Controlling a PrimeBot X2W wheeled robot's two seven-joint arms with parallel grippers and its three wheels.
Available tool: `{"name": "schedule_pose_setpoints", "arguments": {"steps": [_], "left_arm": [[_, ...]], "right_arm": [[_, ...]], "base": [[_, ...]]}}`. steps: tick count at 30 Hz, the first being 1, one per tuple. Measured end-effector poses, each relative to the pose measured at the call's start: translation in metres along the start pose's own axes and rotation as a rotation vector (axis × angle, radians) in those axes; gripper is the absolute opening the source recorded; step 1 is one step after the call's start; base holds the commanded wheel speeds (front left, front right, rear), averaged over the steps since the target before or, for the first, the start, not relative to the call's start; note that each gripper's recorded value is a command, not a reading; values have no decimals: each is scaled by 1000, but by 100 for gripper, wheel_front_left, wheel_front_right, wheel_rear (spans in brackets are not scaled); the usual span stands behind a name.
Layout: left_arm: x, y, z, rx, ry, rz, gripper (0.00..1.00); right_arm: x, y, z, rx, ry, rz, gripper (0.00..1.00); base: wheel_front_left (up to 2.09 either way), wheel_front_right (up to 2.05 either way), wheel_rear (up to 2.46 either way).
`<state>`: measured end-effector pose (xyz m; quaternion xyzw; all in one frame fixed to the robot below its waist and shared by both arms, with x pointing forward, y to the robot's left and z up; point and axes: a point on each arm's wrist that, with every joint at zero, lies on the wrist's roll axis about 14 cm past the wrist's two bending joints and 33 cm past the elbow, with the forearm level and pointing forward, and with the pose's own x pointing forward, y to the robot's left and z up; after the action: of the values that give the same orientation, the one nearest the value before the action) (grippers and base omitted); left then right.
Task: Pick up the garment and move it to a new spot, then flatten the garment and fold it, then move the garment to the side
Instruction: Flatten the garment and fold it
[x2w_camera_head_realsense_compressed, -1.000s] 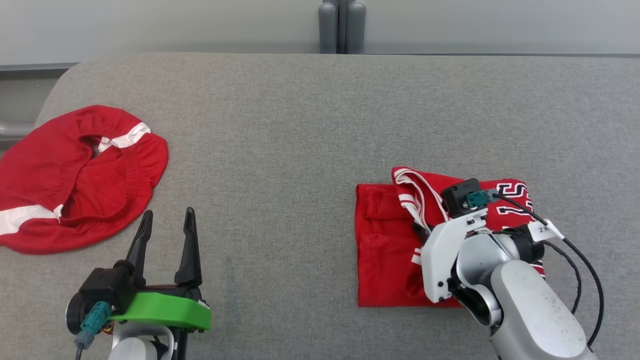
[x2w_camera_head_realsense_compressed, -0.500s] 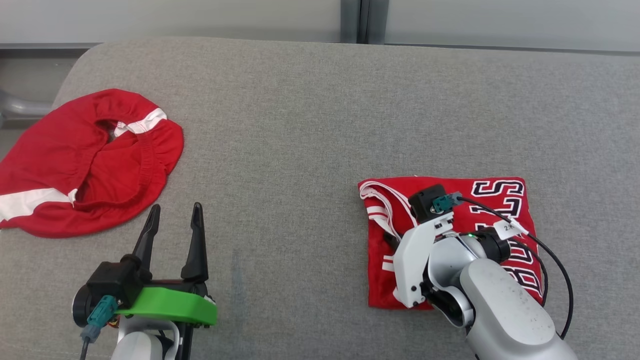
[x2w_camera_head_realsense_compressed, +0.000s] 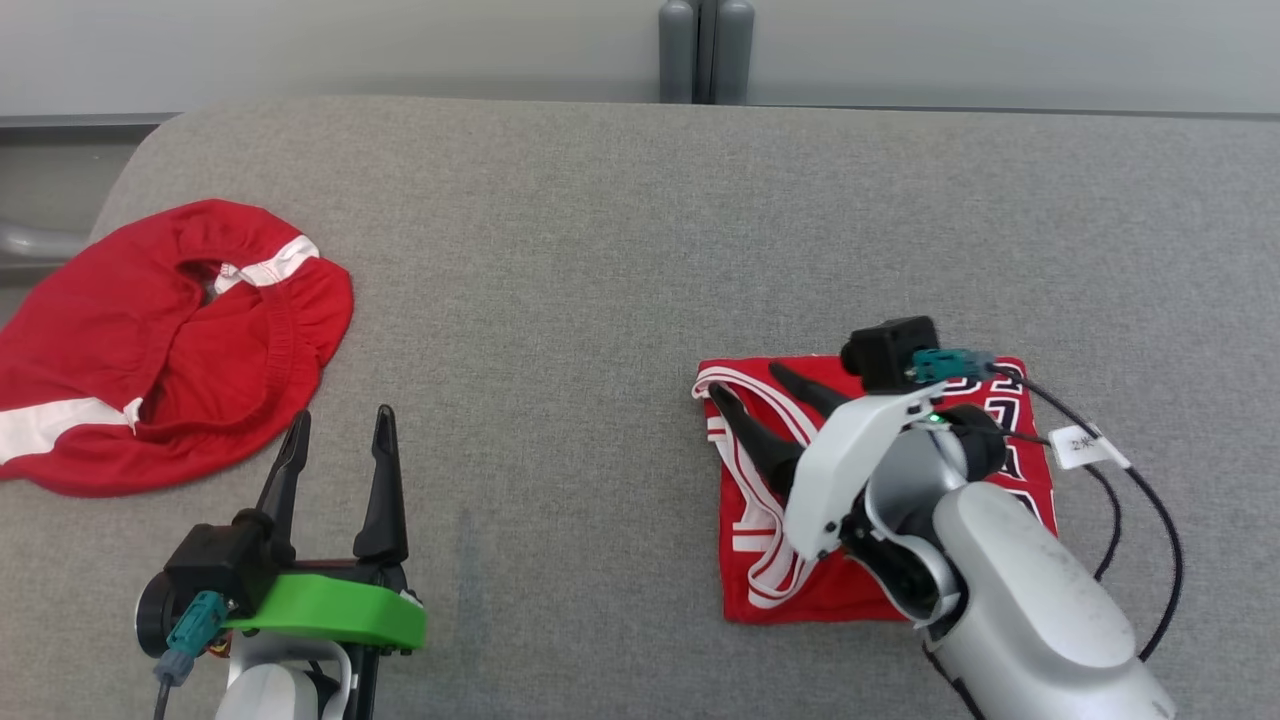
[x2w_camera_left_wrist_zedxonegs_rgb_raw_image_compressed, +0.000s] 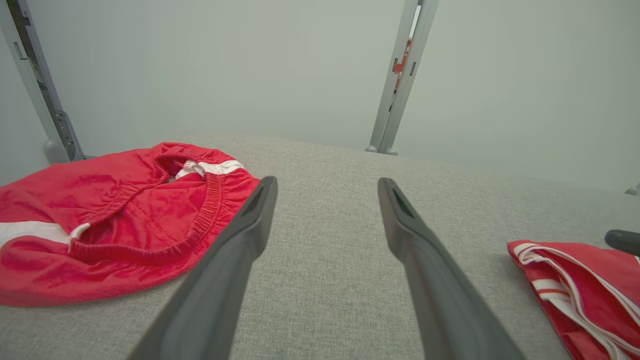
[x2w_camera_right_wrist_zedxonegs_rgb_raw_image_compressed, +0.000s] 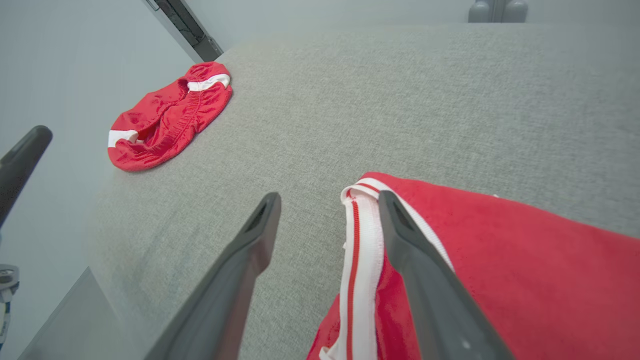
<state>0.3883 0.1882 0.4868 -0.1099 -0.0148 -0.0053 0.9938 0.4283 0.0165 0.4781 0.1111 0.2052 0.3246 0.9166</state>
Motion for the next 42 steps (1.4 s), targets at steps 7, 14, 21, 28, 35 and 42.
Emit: {"name": "schedule_pose_setpoints", "arguments": {"steps": [7,14,21,28,35,42], "left_arm": [[0,-6,7,4,-20,-16,100],[2,-19,8,-5,-23,-51,100],[1,-31,5,-15,-15,-81,100],[-5,-32,3,-20,-9,-80,100],[-10,-33,5,-21,-13,-88,100],[-12,-36,-2,-24,8,-101,100]], "right_arm": [[-55,-60,57,-49,-296,-178,100],[-129,-127,53,-154,-410,-445,100],[-171,-149,26,-202,-413,-575,100],[-184,-144,5,-176,-417,-604,100],[-185,-132,6,-171,-457,-579,100],[-185,-127,8,-169,-472,-566,100]], "base": [[0,0,0],[0,0,0],[0,0,0],[0,0,0],[0,0,0],[0,0,0]]}}
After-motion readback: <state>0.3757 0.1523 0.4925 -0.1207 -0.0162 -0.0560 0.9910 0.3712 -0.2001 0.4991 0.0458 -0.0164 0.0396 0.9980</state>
